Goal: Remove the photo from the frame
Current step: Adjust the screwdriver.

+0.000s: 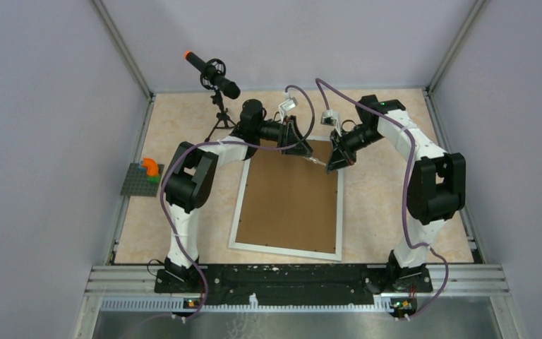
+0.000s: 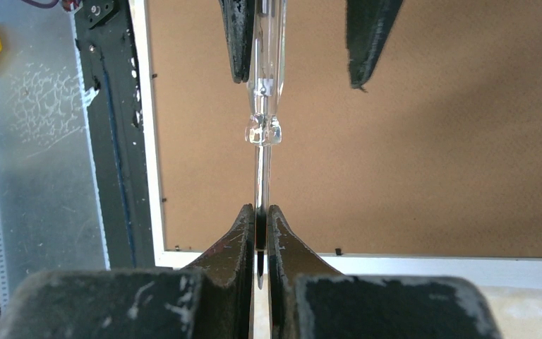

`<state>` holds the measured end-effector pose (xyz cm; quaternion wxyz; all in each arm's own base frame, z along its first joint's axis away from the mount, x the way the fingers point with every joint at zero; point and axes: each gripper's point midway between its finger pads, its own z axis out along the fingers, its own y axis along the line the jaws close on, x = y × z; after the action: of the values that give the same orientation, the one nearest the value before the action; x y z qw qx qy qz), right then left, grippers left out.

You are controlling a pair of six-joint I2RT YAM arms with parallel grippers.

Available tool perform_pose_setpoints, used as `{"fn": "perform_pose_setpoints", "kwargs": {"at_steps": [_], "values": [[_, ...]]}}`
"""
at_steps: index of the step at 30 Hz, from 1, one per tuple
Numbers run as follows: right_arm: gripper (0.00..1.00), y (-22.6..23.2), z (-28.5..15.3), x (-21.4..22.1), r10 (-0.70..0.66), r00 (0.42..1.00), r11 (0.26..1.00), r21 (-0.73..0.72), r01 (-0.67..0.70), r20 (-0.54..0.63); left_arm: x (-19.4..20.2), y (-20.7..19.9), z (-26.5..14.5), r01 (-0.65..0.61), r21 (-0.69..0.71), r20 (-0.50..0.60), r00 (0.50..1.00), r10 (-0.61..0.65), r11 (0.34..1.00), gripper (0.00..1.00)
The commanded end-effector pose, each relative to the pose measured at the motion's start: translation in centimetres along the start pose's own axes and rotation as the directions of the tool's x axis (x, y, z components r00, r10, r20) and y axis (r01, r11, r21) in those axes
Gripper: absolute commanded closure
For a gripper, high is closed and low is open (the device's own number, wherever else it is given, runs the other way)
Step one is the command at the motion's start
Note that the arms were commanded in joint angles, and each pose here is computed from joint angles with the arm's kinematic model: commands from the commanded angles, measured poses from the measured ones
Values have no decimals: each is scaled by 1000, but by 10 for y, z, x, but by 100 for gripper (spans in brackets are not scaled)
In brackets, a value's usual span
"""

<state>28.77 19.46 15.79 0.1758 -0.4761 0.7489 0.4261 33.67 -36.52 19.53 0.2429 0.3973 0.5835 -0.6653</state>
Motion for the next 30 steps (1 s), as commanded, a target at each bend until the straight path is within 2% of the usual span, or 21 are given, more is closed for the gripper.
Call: {"fn": "perform_pose_setpoints", "kwargs": {"at_steps": [1, 10, 14, 19, 22, 23, 25, 27, 30], "values": [[100, 8, -4, -18, -41, 998, 998, -37, 43, 50, -18, -23, -2, -111, 38, 11, 994, 110, 993, 49], [100, 0, -7, -24, -17, 997, 999, -44, 20, 72, -2, -19, 1, -78, 31, -27, 997, 79, 996, 47], [100, 0, -8, -24, -16, 997, 998, -56, 20, 70, 0, -17, 4, -84, 18, -30, 996, 84, 996, 50], [100, 0, -6, -22, -10, 998, 998, -65, 14, 63, -6, -14, 6, -98, 12, -18, 995, 98, 995, 68], [100, -3, -7, -22, 0, 998, 999, -53, 4, 60, -8, -14, 8, -90, 17, -12, 996, 90, 996, 94], [93, -7, -7, -22, 17, 998, 999, -36, -14, 60, -9, -13, 8, -81, 11, -8, 997, 81, 997, 100], [70, -23, -14, -22, 74, 994, 997, 20, -76, 77, -9, 0, 8, -21, -39, 9, 1000, 21, 999, 100], [52, -45, -28, -23, 159, 978, 980, 99, -172, 133, -8, 26, 4, 69, -152, 47, 997, -62, 986, 100], [41, -96, -63, -20, 221, 941, 914, 282, -292, 256, -4, 62, -1, 144, -289, 67, 989, -129, 947, 100]]}}
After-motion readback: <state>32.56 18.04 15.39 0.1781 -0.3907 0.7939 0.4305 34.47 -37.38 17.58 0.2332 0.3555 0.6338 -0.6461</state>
